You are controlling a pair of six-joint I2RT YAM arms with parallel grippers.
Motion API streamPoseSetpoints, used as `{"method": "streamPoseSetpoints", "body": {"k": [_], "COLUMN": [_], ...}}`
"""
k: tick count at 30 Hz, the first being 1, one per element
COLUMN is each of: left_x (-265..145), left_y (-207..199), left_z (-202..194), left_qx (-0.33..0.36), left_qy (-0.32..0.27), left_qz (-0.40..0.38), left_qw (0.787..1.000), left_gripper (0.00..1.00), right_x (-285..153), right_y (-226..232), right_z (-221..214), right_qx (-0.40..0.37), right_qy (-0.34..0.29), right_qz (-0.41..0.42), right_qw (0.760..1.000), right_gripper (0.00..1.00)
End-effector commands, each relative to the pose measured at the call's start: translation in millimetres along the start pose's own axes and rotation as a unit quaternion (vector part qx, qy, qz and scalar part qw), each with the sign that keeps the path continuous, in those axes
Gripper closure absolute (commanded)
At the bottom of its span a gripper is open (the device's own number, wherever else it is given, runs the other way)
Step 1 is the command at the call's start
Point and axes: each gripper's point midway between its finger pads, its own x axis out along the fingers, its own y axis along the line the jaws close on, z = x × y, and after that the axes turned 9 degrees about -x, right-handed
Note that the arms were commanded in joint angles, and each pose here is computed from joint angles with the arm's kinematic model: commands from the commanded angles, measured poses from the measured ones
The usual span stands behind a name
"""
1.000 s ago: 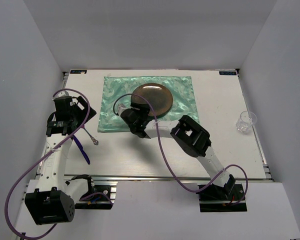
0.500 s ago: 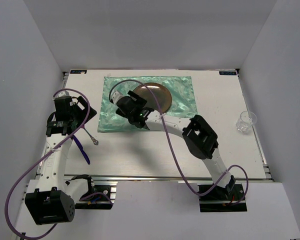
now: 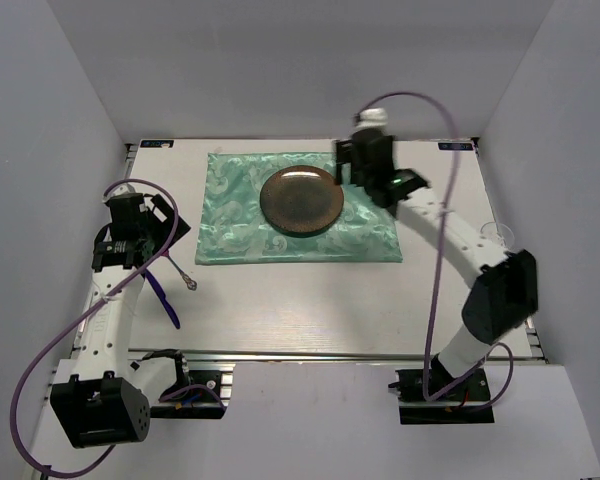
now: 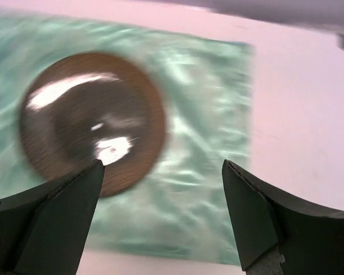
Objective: Set the dinner table for one person
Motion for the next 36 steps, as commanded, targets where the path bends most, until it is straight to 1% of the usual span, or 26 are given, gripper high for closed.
{"method": "streamPoseSetpoints", "body": {"k": [1,2,3,6,7,8,10,11,12,13,15,16,17,20,22,23,24,26,29,30,31,32,33,35,36], "left_x": [1.6,1.7,2.3,2.5,3.0,4.0,6.1,6.4,6.7,6.9,6.6,7.3,7.3,8.8,9.0,8.0,7.9,8.3,8.0,8.0,7.9,8.1,8.3,7.9,8.1], "left_y": [-0.2,-0.4,-0.2,-1.5,-2.0,-3.2,-2.7,-2.2,-6.1,-8.6,-9.8,-10.5,-10.3,-10.4,-10.4,-10.6,-10.2,-9.6,-8.9,-9.2,-9.3,-9.6,-9.6,-10.6,-11.3], "left_z": [1.0,0.6,-0.4,-0.9,-2.0,-3.1,-5.6,-6.1,-10.9,-12.5,-13.1,-13.4,-14.5,-16.0,-16.3,-15.6,-15.6,-15.5,-15.0,-13.9,-14.1,-14.6,-15.0,-14.6,-15.1], "left_qx": [0.001,0.003,0.004,0.004,0.004,0.005,0.006,0.007,0.007,0.008,0.009,0.009,0.009,0.01,0.011,0.012,0.012,0.012,0.012,0.012,0.012,0.012,0.012,0.013,0.013], "left_qy": [0.003,0.004,0.008,0.009,0.011,0.015,0.021,0.022,0.035,0.04,0.041,0.043,0.045,0.048,0.049,0.046,0.046,0.044,0.042,0.041,0.041,0.042,0.043,0.041,0.043], "left_qz": [0.001,0.001,0.002,-0.003,-0.005,-0.007,-0.007,-0.006,-0.018,-0.025,-0.029,-0.031,-0.031,-0.032,-0.033,-0.034,-0.033,-0.033,-0.031,-0.031,-0.031,-0.033,-0.033,-0.036,-0.038], "left_qw": [1.0,1.0,1.0,1.0,1.0,1.0,1.0,1.0,0.999,0.999,0.999,0.999,0.998,0.998,0.998,0.998,0.998,0.998,0.999,0.999,0.999,0.999,0.998,0.998,0.998], "left_gripper": [0.02,0.02,0.02,0.02,0.02,0.02,0.02,0.02,0.02,0.02,0.02,0.02,0.02,0.02,0.02,0.02,0.02,0.02,0.02,0.02,0.02,0.02,0.02,0.02,0.02], "right_x": [-1.3,-5.4,-9.3,-23.9,-28.0,-29.6,-34.1,-34.2,-37.1,-38.6,-44.0,-45.0,-48.8,-43.4,-37.0,-36.0,-35.9,-30.2,-21.3,-19.7,-18.6,-15.1,-11.7,-6.4,0.3], "right_y": [-102.2,-118.0,-157.7,-194.5,-224.0,-233.1,-262.9,-267.4,-281.9,-284.5,-295.6,-295.7,-306.2,-308.7,-310.0,-308.1,-311.1,-309.0,-304.6,-303.1,-303.2,-301.4,-300.0,-294.9,-292.5], "right_z": [-34.1,-49.7,-55.7,-76.3,-91.3,-99.3,-123.7,-129.7,-138.3,-154.1,-167.8,-178.9,-187.9,-213.5,-226.6,-243.9,-249.7,-257.8,-266.3,-267.8,-269.4,-270.6,-266.9,-258.4,-241.2], "right_qx": [0.143,0.141,0.155,0.163,0.177,0.179,0.202,0.202,0.211,0.213,0.218,0.221,0.228,0.246,0.26,0.268,0.276,0.282,0.298,0.299,0.298,0.299,0.295,0.273,0.261], "right_qy": [0.056,0.085,0.097,0.134,0.144,0.15,0.172,0.177,0.179,0.192,0.198,0.208,0.21,0.222,0.217,0.23,0.23,0.229,0.232,0.236,0.237,0.238,0.234,0.238,0.224], "right_qz": [-0.075,-0.097,-0.15,-0.208,-0.239,-0.244,-0.26,-0.261,-0.274,-0.279,-0.301,-0.305,-0.316,-0.308,-0.309,-0.309,-0.316,-0.312,-0.291,-0.289,-0.289,-0.285,-0.278,-0.26,-0.251], "right_qw": [0.985,0.982,0.972,0.955,0.944,0.941,0.929,0.927,0.921,0.916,0.907,0.903,0.897,0.892,0.889,0.883,0.878,0.878,0.879,0.878,0.878,0.879,0.884,0.895,0.905], "right_gripper": [0.11,0.11,0.11,0.11,0.11,0.11,0.11,0.13,0.13,0.13,0.13,0.14,0.15,0.18,0.18,0.19,0.2,0.23,0.31,0.39,0.56,0.7,1.0,1.0,1.0]}}
